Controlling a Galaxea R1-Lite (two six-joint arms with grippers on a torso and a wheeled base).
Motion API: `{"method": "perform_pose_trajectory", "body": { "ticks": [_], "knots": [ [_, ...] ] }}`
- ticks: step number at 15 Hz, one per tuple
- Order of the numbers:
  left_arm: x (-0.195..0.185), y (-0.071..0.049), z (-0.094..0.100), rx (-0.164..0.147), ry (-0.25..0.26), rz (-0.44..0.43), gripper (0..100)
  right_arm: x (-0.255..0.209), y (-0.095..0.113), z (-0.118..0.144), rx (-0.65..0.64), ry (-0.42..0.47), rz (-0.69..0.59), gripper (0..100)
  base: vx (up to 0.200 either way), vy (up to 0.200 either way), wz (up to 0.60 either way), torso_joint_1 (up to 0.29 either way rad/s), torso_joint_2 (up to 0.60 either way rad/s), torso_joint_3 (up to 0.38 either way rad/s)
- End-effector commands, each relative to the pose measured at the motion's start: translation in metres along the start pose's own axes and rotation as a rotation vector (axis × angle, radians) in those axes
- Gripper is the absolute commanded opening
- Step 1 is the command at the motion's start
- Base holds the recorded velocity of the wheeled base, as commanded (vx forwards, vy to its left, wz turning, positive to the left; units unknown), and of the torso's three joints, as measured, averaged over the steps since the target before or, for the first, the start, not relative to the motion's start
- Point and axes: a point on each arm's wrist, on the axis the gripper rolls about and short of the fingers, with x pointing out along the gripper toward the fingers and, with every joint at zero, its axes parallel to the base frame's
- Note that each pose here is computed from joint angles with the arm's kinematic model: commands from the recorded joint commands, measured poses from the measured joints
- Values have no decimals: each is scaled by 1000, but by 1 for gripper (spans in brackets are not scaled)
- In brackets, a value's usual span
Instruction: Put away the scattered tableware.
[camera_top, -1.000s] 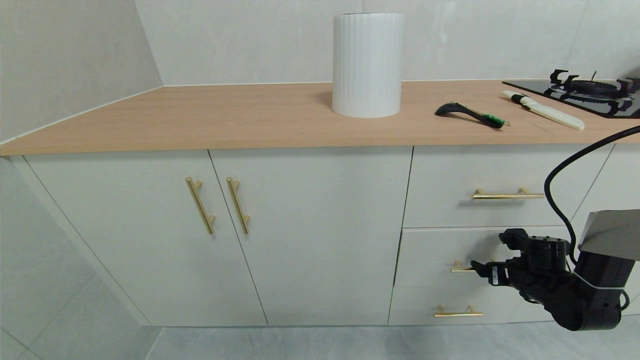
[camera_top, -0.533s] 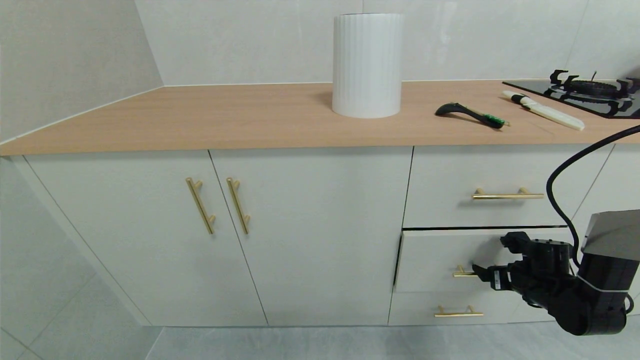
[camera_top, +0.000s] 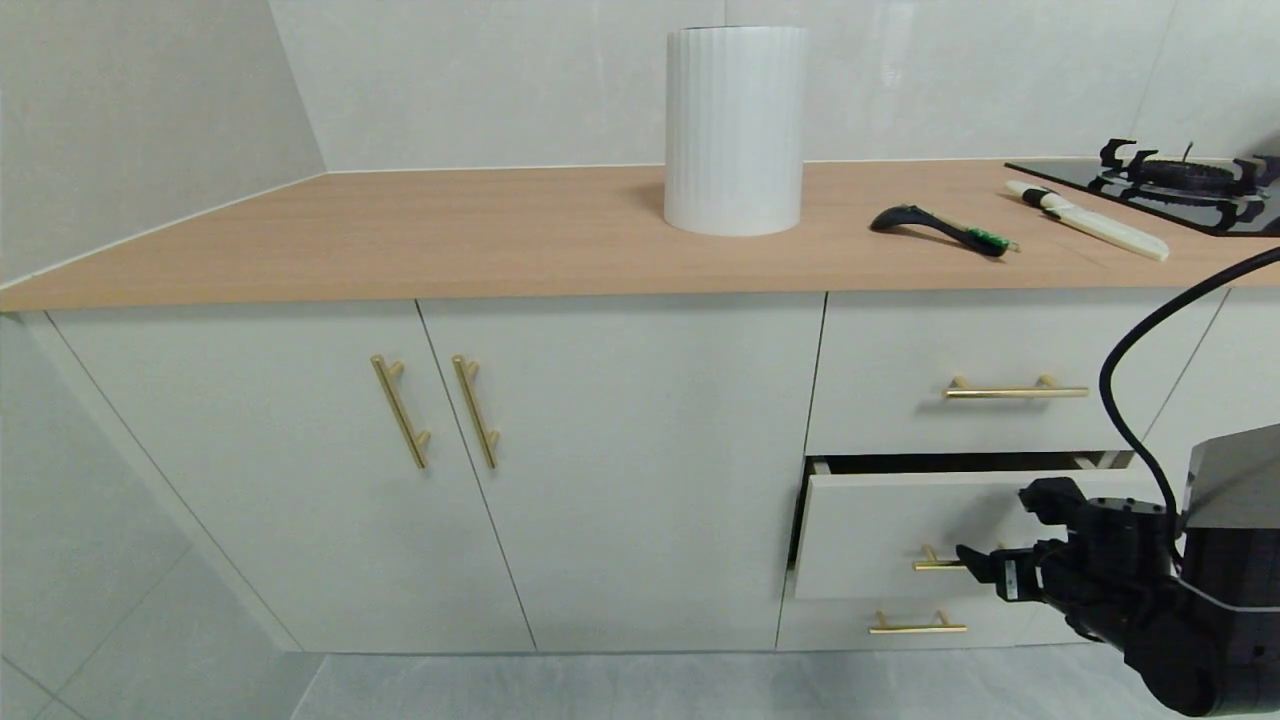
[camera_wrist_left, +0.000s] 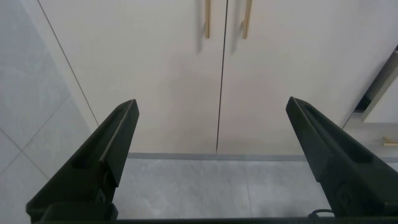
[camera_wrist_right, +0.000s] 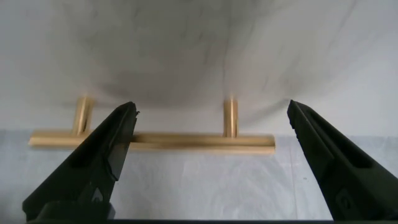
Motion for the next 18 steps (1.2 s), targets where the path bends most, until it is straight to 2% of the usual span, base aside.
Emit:
{"method": "perform_pose_trajectory", "body": {
  "ticks": [1,7,9,11,13,16,18],
  "knots": [
    [0,0,0,0,-1,1,100,-16,1,14,-3,-42,7,100,0,0,0,0,0,0],
    [0,0,0,0,1,1,100,-69,8,52,-19,-149,71,100,0,0,0,0,0,0],
    [0,0,0,0,-1,1,100,-95,8,73,-22,-177,113,100,0,0,0,0,0,0],
    [0,0,0,0,1,1,100,-111,7,87,-20,-173,146,100,0,0,0,0,0,0],
    [0,0,0,0,-1,1,100,-130,5,113,-8,-149,161,100,0,0,0,0,0,0],
    [0,0,0,0,-1,1,100,-121,5,144,49,-97,196,100,0,0,0,0,0,0],
    [0,0,0,0,1,1,100,-113,5,149,50,-86,198,100,0,0,0,0,0,0]
  ]
}}
